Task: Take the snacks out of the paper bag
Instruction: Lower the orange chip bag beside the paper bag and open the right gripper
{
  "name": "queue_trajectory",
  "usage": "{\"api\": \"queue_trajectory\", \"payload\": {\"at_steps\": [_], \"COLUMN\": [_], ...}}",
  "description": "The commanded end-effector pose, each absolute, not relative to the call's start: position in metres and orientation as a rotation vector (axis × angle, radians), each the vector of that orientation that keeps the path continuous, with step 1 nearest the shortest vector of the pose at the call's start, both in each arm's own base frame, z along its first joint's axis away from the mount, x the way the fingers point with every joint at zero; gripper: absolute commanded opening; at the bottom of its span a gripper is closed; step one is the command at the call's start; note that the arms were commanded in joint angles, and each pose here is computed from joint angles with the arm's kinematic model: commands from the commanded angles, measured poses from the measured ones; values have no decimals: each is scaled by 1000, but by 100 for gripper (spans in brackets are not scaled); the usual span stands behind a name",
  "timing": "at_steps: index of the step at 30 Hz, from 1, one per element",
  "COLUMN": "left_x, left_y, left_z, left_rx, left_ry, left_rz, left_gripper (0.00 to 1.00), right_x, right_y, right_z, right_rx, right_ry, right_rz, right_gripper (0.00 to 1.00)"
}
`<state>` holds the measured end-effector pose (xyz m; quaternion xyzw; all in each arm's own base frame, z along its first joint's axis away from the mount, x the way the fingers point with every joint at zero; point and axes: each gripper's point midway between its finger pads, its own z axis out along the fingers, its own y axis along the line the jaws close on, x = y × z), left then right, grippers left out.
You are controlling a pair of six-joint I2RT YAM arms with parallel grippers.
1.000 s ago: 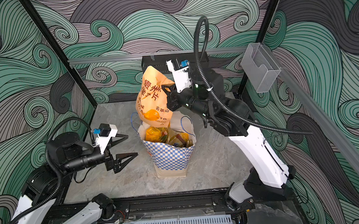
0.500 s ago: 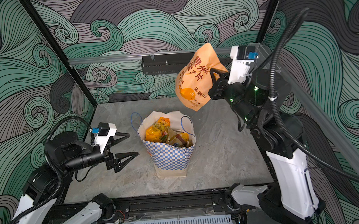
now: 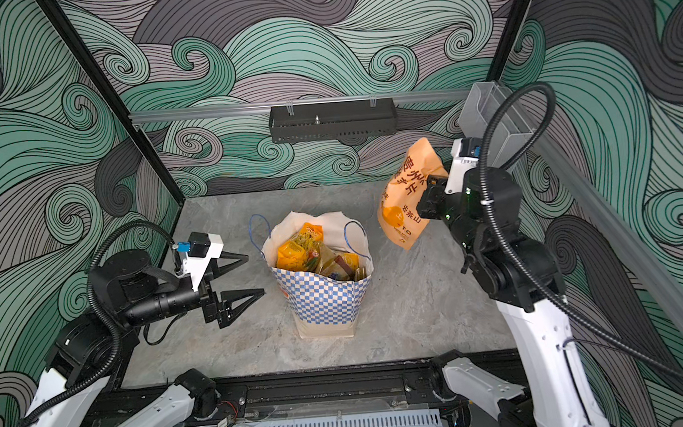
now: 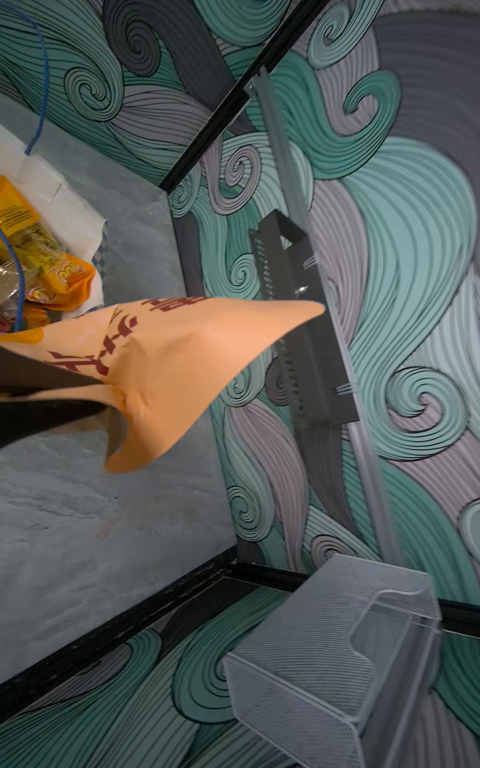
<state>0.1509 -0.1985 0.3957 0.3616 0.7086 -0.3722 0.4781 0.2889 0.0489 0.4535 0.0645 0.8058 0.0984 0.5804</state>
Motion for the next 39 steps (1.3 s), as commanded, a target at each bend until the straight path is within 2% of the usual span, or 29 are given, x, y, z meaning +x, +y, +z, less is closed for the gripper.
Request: {"api": "queue_trajectory", "payload": {"at_steps": [1,13,21,25,31,37,39], "left_x": [149,149,149,148,147,147,146], "left_y": [-203,-211,-211,-209,-206,-206,-205], "left_z": [397,381,377,375,373,369,368], "left_rx": [901,962,963,960,957,956,958], "left_ry": [1714,1735,1743,1749,1754,1763,1764], "left_rz": [-934,-969,-962,-952,-944,-938,-937], "left_gripper": [98,99,99,98,99,99,99], "right_x": [298,316,325,330,334,335,333], "right_y": [59,88,86,86,81,67,59], "right_z": [410,259,182,150,116,100,98], "right_rx": [171,194,258,298,365,463,483], "right_ry": [2004,2317,2446,2511,2593,2660,2669], "right_rz": [339,626,633,652,616,501,439], "right_gripper": [0,0,0,7,33,47,58]}}
